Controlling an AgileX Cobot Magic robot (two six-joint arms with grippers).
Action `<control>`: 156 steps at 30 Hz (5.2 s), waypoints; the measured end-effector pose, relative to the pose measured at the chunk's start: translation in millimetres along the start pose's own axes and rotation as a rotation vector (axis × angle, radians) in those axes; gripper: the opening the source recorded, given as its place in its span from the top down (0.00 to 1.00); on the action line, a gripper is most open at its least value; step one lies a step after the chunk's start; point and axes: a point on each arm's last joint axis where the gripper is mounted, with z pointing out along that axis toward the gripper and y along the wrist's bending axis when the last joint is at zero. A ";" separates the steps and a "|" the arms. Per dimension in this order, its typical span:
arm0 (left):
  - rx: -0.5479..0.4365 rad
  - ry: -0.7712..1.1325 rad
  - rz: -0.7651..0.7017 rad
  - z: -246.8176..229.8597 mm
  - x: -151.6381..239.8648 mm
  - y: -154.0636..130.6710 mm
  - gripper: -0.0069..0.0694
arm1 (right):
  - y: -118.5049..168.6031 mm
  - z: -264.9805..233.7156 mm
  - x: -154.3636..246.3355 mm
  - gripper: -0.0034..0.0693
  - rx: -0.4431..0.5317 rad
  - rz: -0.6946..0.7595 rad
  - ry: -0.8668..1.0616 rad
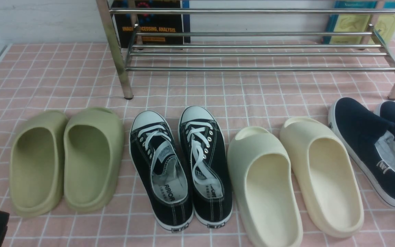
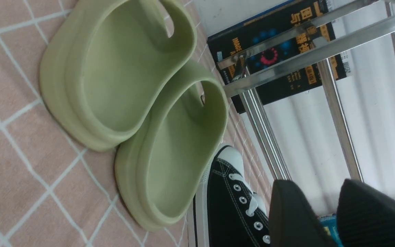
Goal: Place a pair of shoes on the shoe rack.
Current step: Use the left arm to grab the shoe closest to it, then use the left arm to put a shoe into the shoe rack
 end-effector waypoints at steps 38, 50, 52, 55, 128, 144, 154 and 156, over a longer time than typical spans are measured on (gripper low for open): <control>-0.490 1.109 1.047 123.8 32.2 -122.3 0.15 | 0.0 0.0 0.0 0.62 0.000 -0.001 0.000; -0.490 1.130 0.935 203.7 92.5 -126.2 0.20 | 0.0 0.0 0.0 0.62 0.000 -0.001 0.000; -0.514 1.156 0.923 209.8 101.6 -117.1 0.20 | 0.0 0.0 0.0 0.62 0.000 -0.001 0.000; -0.526 1.170 0.916 219.8 113.9 -105.1 0.20 | 0.0 0.0 0.0 0.62 0.000 -0.001 0.000; -0.259 0.782 0.937 365.0 87.8 -167.3 0.89 | 0.0 0.0 0.0 0.62 0.000 0.000 0.000; -0.205 0.611 0.831 440.8 97.6 -143.5 0.88 | 0.0 0.0 0.0 0.62 0.000 0.000 0.000; -0.212 0.612 0.892 438.1 91.7 -149.0 0.64 | 0.0 0.0 0.0 0.62 0.000 0.000 0.000; -0.243 0.634 0.898 430.4 84.6 -156.4 0.53 | 0.0 0.0 0.0 0.62 0.000 0.000 0.000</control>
